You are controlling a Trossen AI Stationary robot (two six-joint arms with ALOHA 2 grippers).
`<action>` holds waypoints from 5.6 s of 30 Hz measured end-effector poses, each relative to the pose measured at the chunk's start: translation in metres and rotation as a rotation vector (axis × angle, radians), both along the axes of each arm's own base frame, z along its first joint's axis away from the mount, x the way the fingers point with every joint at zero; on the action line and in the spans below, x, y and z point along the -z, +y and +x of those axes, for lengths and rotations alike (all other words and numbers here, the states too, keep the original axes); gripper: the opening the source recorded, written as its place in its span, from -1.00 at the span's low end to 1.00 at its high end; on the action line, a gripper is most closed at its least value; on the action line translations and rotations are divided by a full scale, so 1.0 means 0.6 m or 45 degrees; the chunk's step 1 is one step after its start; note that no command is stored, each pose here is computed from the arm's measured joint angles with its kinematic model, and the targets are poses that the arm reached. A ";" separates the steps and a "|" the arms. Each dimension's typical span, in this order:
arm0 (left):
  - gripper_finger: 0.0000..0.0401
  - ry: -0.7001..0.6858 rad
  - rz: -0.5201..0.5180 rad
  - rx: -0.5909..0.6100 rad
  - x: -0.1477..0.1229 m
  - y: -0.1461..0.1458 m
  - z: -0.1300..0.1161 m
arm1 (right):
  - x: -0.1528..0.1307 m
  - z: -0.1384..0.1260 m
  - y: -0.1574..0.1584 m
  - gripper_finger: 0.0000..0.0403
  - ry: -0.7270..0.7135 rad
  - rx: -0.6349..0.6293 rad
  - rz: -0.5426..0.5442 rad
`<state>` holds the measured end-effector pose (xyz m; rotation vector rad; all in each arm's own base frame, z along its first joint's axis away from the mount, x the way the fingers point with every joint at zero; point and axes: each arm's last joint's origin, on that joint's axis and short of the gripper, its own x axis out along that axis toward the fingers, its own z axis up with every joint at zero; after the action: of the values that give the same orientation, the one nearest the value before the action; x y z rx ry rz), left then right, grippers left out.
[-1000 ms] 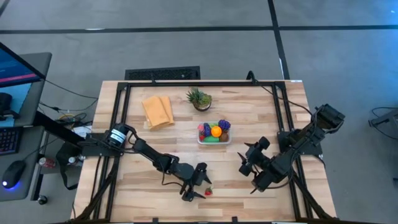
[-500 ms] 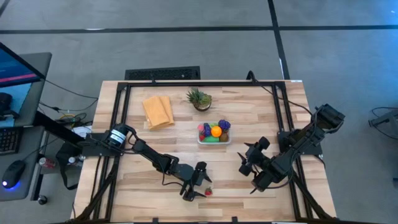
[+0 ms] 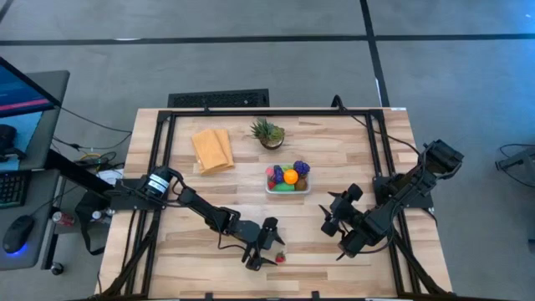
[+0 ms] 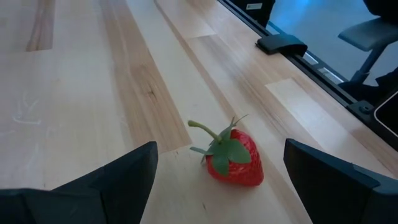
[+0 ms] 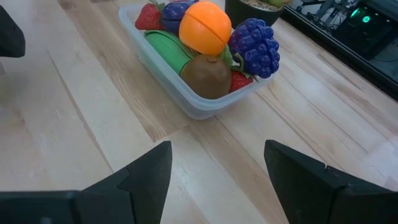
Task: Pick and placing Produce into tupperware
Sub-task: Put the red strawberry into the transparent container
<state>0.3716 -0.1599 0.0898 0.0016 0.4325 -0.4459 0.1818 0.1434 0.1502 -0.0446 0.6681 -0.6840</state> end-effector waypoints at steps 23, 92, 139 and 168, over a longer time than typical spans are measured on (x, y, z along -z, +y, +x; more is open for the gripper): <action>0.64 0.035 -0.002 0.024 0.020 -0.006 0.018 | 0.000 -0.001 0.001 0.24 0.007 -0.003 0.007; -0.28 0.010 0.025 -0.062 0.019 0.001 0.022 | 0.001 -0.005 0.007 0.24 0.011 -0.026 0.016; -0.28 0.247 0.678 -0.594 -0.173 0.287 -0.012 | 0.002 -0.005 0.008 0.24 0.032 -0.026 0.042; -0.22 0.195 0.549 -0.510 -0.177 0.305 -0.008 | 0.002 -0.005 0.008 0.24 0.026 -0.026 0.043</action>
<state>0.3671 0.0233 0.1962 0.2955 0.6570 0.0479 0.1790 0.1481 0.1492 -0.0272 0.6976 -0.6533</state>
